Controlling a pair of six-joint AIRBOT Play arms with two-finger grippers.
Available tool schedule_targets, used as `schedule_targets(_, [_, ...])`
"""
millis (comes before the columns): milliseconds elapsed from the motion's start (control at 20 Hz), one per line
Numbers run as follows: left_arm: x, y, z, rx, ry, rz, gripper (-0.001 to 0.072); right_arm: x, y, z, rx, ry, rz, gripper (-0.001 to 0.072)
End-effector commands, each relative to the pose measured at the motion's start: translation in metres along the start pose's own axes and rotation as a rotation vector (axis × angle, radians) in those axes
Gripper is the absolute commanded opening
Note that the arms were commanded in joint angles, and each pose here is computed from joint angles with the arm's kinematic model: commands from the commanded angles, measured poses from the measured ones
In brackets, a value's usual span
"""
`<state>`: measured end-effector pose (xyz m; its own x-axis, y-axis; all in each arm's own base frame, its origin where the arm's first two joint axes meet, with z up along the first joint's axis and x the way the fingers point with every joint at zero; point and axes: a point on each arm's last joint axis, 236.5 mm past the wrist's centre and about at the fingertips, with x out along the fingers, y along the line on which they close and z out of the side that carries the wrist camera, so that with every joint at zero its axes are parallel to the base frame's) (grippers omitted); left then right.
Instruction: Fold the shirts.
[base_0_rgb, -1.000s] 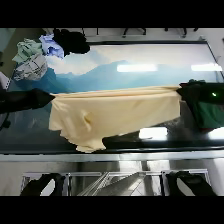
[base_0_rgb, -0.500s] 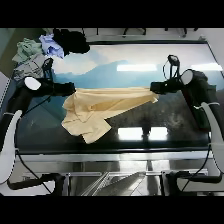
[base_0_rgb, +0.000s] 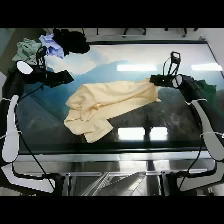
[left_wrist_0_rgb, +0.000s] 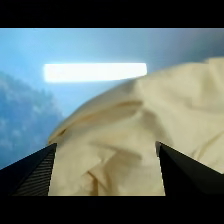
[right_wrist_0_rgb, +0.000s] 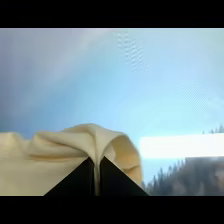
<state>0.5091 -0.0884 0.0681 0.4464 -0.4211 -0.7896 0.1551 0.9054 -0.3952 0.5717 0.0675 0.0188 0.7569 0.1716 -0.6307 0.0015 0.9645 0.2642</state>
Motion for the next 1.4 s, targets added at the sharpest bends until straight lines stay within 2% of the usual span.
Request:
schedule_targets(0, [-0.034,-0.008,-0.022,-0.014,0.15,-0.032,0.0711,0.012,-0.008,0.032,-0.015,-0.17,-0.015,0.0364])
schedule_targets(50, [-0.043,-0.014,-0.034,-0.017,0.214,-0.042,0.071,0.015,-0.008,0.025,-0.018,-0.143,-0.016,0.0714])
schedule_targets(150, [-0.058,-0.016,-0.066,-0.034,0.327,-0.032,0.0707,0.013,-0.01,0.016,-0.015,-0.094,-0.017,0.0708])
schedule_targets(200, [-0.062,-0.014,-0.084,-0.046,0.371,-0.008,0.0626,0.008,-0.015,0.018,-0.009,-0.091,-0.022,0.0708])
schedule_targets(250, [-0.065,-0.014,-0.108,-0.053,0.413,0.01,0.0593,-0.001,-0.02,0.024,-0.002,-0.09,-0.027,0.0707])
schedule_targets(350, [-0.068,-0.017,-0.16,-0.099,0.451,0.023,0.0593,-0.03,-0.032,0.025,0.019,-0.03,-0.04,0.0696])
schedule_targets(400, [-0.067,-0.017,-0.185,-0.159,0.454,0.03,0.0593,-0.049,-0.04,0.013,0.033,0.053,-0.046,0.0601])
schedule_targets(450, [-0.062,-0.019,-0.209,-0.244,0.44,0.029,0.0593,-0.064,-0.046,-0.003,0.047,0.142,-0.051,0.0562])
schedule_targets(550, [-0.046,-0.037,-0.237,-0.428,0.375,-0.046,0.0593,-0.091,-0.049,-0.037,0.055,0.312,-0.043,0.0579])
schedule_targets(650, [-0.027,-0.051,-0.26,-0.54,0.322,-0.097,0.0592,-0.107,-0.032,-0.053,-0.011,0.375,0.024,0.0579])
schedule_targets(800, [-0.004,-0.04,-0.297,-0.686,0.281,-0.043,0.0592,-0.12,0.0,-0.042,0.022,0.336,0.14,0.0578])
schedule_targets(900, [0.006,-0.02,-0.296,-0.786,0.184,-0.007,0.059,-0.127,0.023,-0.033,0.047,0.306,0.23,0.0578])
schedule_targets(950, [0.01,-0.011,-0.296,-0.863,0.15,0.012,0.056,-0.13,0.031,-0.03,0.061,0.297,0.265,0.0578])
schedule_targets(1000, [0.014,-0.006,-0.304,-0.897,0.146,0.028,0.0332,-0.131,0.036,-0.029,0.064,0.294,0.285,0.0578])
schedule_targets(1050, [0.019,-0.005,-0.313,-0.902,0.149,0.039,0.0293,-0.132,0.039,-0.028,0.07,0.293,0.293,0.0578])
schedule_targets(1300, [0.038,0.01,-0.302,-0.99,0.023,0.073,0.0337,-0.132,0.041,-0.03,0.065,0.298,0.298,0.0578])
schedule_targets(1350, [0.043,0.012,-0.3,-0.985,0.038,0.083,0.0565,-0.132,0.041,-0.031,0.062,0.301,0.299,0.0577])
